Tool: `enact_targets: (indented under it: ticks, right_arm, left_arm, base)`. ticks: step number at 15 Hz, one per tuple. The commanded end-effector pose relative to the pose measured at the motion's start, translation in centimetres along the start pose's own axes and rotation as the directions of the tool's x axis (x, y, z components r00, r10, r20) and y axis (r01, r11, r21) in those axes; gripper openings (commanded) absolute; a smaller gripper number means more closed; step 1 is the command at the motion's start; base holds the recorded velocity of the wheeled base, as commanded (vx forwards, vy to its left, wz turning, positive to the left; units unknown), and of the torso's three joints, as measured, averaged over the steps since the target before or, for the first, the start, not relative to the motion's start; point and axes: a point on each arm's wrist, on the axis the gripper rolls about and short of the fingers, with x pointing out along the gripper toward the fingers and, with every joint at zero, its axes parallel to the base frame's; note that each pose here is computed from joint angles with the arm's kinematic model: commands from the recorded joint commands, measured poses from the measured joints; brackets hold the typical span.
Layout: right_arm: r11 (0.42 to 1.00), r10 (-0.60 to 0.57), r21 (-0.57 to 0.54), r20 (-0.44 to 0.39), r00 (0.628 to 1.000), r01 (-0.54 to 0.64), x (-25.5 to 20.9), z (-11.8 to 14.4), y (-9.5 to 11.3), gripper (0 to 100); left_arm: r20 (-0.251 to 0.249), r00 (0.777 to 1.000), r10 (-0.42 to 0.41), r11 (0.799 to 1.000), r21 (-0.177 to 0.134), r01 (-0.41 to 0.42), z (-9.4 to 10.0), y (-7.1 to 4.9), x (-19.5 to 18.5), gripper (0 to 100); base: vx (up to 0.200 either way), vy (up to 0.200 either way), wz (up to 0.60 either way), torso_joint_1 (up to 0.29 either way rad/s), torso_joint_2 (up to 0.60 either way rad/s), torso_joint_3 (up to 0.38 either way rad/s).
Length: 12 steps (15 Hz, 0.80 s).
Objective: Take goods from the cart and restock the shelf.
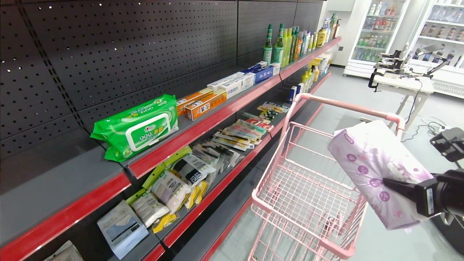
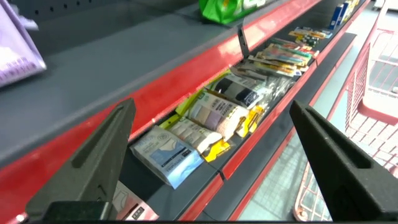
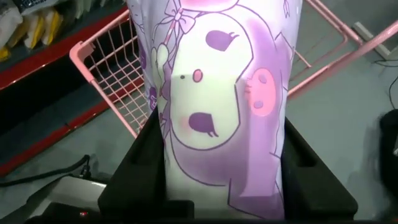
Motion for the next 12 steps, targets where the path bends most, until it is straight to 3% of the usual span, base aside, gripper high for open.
enact_targets:
  ticks: [1, 5, 12]
  right_arm:
    - [1.0, -0.014, -0.011, 0.065, 0.998, 0.014, -2.1, -0.5, 0.2, 0]
    - [0.999, -0.046, -0.002, 0.105, 0.993, 0.047, -3.5, -0.9, 0.0, 0]
    - [0.995, -0.096, 0.024, 0.094, 0.991, 0.094, -4.3, -2.5, -0.2, 0]
  left_arm:
    - [0.001, 1.0, 0.001, 1.0, 0.0, -0.001, 0.0, 0.0, 0.0, 100]
    - [0.001, 1.0, 0.001, 1.0, 0.0, -0.001, 0.0, 0.0, 0.0, 100]
    - [0.001, 1.0, 0.001, 1.0, 0.0, -0.001, 0.0, 0.0, 0.0, 100]
  base:
    - [0.0, 0.0, 0.0, 0.193, -0.46, -0.251]
    - [0.0, 0.0, 0.0, 0.182, -0.41, -0.238]
    - [0.0, 0.0, 0.0, 0.161, -0.36, -0.207]
